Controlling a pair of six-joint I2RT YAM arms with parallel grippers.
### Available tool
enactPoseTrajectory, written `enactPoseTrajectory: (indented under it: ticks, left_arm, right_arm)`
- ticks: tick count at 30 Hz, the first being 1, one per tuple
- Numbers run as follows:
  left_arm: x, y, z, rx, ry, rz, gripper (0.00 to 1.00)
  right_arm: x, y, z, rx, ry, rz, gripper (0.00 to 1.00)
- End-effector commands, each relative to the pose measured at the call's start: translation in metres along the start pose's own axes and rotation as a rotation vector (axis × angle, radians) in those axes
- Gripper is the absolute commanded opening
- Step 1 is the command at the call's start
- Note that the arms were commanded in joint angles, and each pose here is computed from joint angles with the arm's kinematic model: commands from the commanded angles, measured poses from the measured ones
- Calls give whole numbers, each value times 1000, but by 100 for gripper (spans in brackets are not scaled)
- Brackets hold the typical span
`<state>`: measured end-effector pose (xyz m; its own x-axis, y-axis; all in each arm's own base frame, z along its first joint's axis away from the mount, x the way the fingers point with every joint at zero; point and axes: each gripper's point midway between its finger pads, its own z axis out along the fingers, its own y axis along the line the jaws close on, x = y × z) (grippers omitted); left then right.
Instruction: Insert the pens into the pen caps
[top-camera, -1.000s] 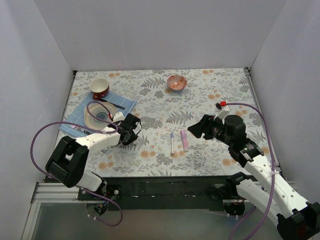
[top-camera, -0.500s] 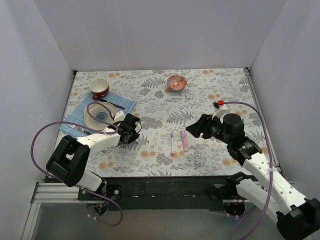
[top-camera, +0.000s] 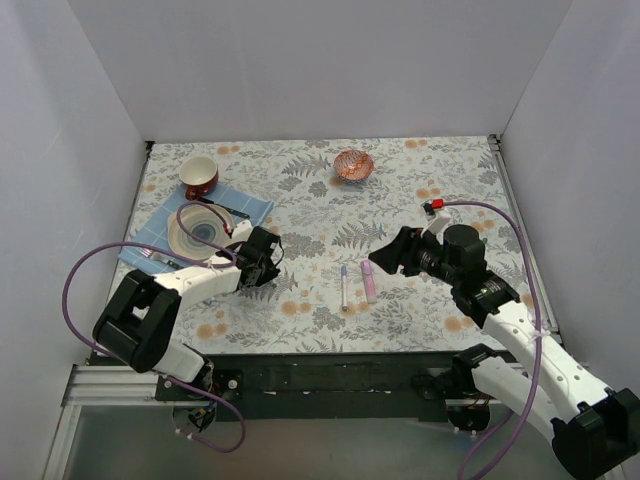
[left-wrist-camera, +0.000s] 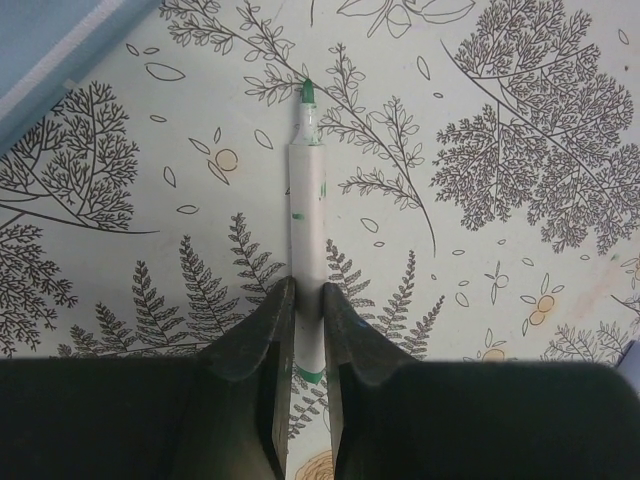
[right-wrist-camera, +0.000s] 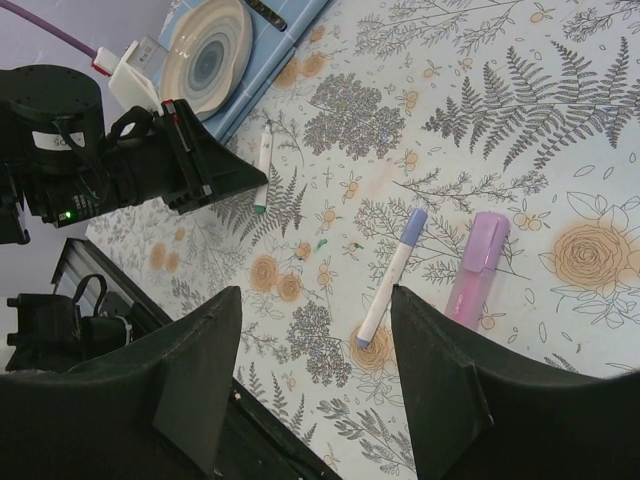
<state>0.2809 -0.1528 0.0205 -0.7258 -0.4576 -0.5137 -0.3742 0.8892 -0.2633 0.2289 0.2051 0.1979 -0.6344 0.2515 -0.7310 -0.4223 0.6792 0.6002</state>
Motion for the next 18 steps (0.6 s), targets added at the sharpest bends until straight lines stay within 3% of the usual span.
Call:
enactPoseTrajectory:
  ticks: [1,5,10,18]
  left_arm:
    - [51,40,-1,-104,193,110,0]
    - [46,0,-22,64,141,219,0]
    - [37,-44,-53,282,109,220,0]
    - [27,-76,-84,461,68,224,0]
  right_arm:
    - [-29,26,1,-94,-80,-31,68]
    - [-31,30,12,-147,-100,-21,69]
    - [-45,35,36,-169,-94,30,69]
    - [-14,22,97,-167,56,164,68]
